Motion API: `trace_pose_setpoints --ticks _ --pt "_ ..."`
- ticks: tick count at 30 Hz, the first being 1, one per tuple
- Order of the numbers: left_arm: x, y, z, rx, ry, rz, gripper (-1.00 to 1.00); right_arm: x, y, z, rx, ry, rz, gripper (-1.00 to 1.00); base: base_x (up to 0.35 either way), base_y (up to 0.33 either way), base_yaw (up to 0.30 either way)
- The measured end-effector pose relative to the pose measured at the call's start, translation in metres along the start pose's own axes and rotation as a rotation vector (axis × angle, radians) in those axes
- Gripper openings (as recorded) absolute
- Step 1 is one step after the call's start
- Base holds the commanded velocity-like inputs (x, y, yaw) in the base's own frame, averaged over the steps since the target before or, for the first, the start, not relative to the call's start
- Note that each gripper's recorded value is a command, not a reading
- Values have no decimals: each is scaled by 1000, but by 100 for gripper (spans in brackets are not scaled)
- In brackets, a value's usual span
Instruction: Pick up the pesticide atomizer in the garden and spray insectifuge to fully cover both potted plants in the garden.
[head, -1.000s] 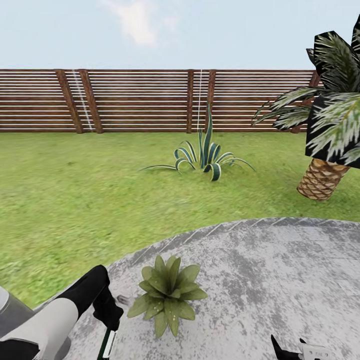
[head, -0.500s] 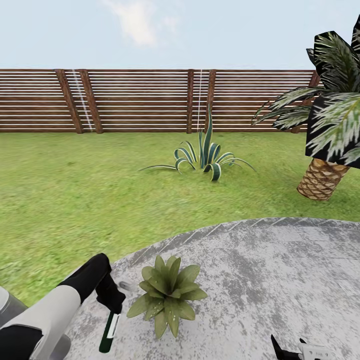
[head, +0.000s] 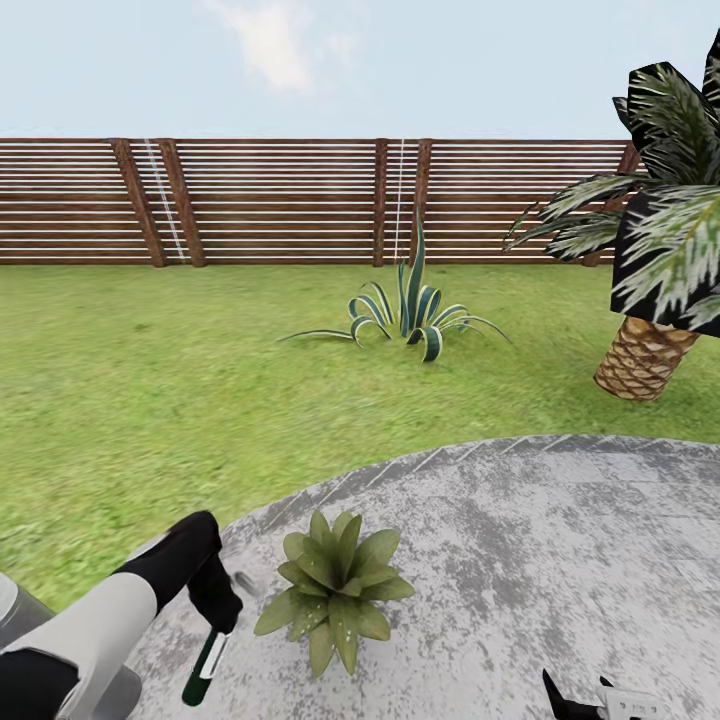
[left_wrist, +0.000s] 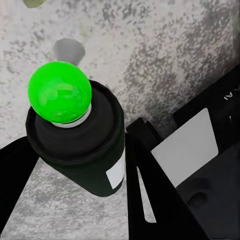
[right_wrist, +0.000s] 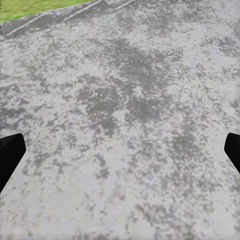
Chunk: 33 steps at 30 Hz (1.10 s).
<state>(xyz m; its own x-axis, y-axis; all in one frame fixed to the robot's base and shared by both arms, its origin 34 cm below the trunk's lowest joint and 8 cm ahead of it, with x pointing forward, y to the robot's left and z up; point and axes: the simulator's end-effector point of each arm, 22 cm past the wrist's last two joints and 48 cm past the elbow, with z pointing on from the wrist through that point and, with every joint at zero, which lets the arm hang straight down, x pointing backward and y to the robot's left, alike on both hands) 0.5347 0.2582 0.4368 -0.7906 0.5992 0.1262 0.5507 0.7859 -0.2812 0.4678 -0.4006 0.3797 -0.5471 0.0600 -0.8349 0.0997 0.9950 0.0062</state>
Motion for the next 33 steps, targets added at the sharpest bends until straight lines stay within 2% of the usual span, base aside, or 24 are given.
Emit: trace_pose_setpoints --ticks 4,6,8,13,15,17,20,27,33 --pt "-5 -17 -1 34 21 46 -100 0 0 0 -1 1 1 100 0 0 0" --pt "-9 -23 -2 29 30 75 -100 1 1 0 -1 1 1 100 0 0 0" --pt "-9 -24 -2 25 36 83 -100 3 4 0 -6 6 7 100 0 0 0" --pt "-12 -23 -6 19 34 85 -100 8 8 -1 -12 14 18 100 0 0 0" --pt "-20 -21 -15 18 20 87 -100 8 8 -1 -13 14 19 100 0 0 0" --pt "-35 -19 -34 24 -8 86 -100 8 8 -1 -13 14 19 100 0 0 0" --pt "-40 -18 -42 28 -13 74 -100 8 8 -1 -13 14 18 100 0 0 0" --pt "-25 -17 -32 38 20 56 -100 8 8 -1 -13 14 18 100 15 0 0" --pt "-23 -16 -31 38 23 54 -100 8 8 -1 -13 14 18 100 26 0 0"
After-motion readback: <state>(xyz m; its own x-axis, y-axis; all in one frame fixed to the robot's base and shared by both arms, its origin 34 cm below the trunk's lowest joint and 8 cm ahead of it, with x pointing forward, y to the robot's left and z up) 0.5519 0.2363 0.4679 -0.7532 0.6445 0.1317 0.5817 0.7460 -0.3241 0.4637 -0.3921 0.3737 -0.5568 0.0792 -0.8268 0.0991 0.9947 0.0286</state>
